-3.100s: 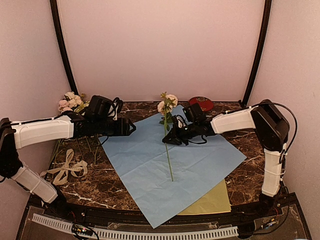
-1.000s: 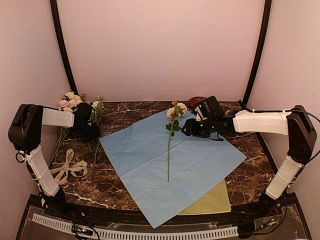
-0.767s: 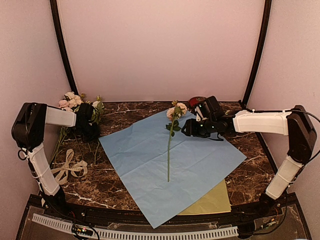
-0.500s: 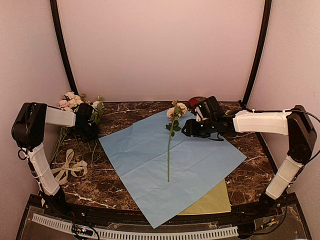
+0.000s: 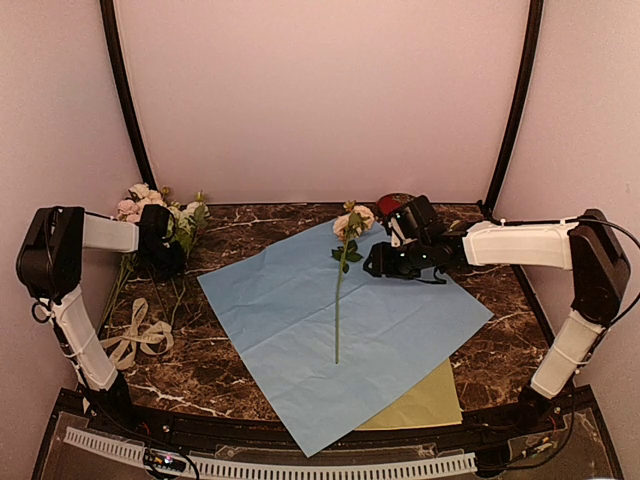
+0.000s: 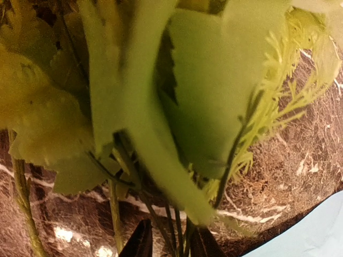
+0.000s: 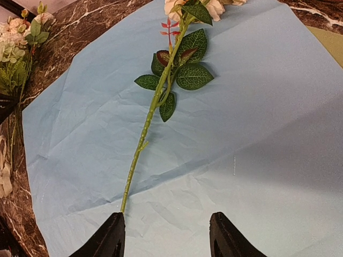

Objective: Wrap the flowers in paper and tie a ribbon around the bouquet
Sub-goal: Pick up the fake flower from the corner of the board.

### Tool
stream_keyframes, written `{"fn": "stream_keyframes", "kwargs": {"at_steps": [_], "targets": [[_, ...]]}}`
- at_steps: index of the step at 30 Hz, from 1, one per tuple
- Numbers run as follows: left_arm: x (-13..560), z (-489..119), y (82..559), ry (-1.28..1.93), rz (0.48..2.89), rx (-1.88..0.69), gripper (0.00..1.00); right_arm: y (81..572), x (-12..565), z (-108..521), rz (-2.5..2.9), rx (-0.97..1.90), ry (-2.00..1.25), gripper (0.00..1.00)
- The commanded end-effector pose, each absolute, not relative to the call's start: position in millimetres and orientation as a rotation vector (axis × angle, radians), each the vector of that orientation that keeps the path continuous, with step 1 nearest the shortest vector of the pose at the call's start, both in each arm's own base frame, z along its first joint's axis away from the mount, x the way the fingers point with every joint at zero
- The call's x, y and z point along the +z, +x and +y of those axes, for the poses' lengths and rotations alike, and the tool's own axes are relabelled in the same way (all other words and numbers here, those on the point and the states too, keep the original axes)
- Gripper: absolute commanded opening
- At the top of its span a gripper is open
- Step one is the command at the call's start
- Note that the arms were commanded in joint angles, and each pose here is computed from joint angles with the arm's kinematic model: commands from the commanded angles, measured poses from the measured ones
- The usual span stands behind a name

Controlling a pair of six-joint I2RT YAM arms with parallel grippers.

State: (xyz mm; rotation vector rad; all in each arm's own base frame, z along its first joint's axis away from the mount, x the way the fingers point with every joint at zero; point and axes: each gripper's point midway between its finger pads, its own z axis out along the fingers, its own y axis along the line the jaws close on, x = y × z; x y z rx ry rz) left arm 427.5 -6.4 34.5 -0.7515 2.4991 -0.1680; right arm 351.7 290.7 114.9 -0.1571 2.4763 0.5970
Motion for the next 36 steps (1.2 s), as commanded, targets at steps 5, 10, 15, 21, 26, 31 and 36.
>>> {"fn": "stream_keyframes", "kwargs": {"at_steps": [5, 10, 15, 21, 26, 31, 36], "targets": [[50.5, -3.3, 444.5, -0.668, 2.463, -0.172, 0.26, 351.9, 117.5, 298.6, 2.476, 0.615, -0.194, 0.54], [59.5, 3.3, 450.5, -0.634, 2.433, -0.129, 0.27, 351.5, 116.1, 297.1, 2.482, 0.605, -0.197, 0.54], [53.9, 8.5, 453.8, -0.636, 2.453, -0.111, 0.21, 351.2, 115.4, 297.2, 2.486, 0.602, -0.202, 0.54], [33.3, 8.3, 449.3, -0.655, 2.508, -0.119, 0.24, 349.8, 115.0, 295.8, 2.49, 0.597, -0.205, 0.54], [21.3, 8.6, 447.8, -0.663, 2.531, -0.11, 0.24, 348.7, 113.8, 294.9, 2.495, 0.593, -0.208, 0.54], [23.7, 10.8, 446.6, -0.664, 2.528, -0.094, 0.01, 348.3, 115.8, 294.0, 2.491, 0.592, -0.206, 0.54], [49.8, 17.7, 448.1, -0.641, 2.469, -0.053, 0.0, 349.1, 117.8, 293.0, 2.488, 0.581, -0.21, 0.54]]}}
